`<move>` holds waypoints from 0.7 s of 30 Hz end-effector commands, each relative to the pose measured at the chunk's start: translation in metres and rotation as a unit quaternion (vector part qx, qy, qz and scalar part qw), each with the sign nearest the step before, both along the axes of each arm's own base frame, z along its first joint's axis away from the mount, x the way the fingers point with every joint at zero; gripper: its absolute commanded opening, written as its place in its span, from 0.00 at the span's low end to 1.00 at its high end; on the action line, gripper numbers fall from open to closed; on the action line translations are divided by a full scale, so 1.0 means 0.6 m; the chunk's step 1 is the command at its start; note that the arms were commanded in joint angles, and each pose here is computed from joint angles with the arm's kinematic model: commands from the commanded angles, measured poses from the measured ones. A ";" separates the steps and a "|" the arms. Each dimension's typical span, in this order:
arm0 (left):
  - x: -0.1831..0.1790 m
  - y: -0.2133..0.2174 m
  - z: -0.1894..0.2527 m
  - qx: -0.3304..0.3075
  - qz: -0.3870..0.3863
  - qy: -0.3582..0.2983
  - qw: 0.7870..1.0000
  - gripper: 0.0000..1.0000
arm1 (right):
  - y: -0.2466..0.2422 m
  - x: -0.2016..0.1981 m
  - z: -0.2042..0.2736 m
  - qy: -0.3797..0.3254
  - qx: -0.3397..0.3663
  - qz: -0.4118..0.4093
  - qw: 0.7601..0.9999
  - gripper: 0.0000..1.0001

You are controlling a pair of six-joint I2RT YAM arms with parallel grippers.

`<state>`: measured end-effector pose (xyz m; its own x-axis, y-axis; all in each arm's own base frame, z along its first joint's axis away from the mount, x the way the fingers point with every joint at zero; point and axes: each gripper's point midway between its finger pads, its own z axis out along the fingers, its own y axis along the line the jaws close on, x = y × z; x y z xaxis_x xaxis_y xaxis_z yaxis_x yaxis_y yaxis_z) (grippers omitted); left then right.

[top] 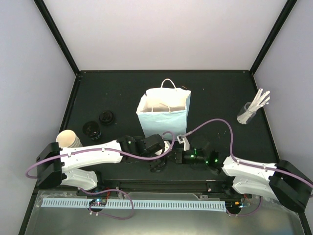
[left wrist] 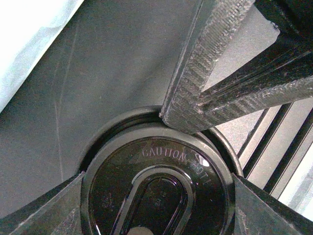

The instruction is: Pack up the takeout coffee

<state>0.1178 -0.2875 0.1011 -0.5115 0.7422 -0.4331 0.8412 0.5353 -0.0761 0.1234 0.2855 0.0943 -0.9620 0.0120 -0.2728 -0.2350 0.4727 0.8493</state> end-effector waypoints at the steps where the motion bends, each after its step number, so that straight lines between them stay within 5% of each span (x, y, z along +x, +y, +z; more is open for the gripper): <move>1: -0.042 0.014 -0.069 0.039 -0.011 0.067 0.997 0.69 | -0.163 -0.124 -0.228 0.168 -0.286 0.016 0.943 0.01; 11: -0.034 0.012 -0.055 0.037 -0.001 0.058 0.998 0.69 | -0.088 -0.034 -0.051 0.017 -0.198 -0.001 0.980 0.01; 21: -0.006 -0.010 -0.007 0.026 0.023 0.028 0.999 0.68 | -0.125 0.026 0.022 -0.083 -0.264 -0.050 0.960 0.01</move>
<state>0.1223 -0.3036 0.1084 -0.5339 0.7055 -0.4661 0.8247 0.5561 -0.1030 0.1245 0.2359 0.0977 -0.9401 -0.0733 -0.3329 -0.2629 0.7774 0.5715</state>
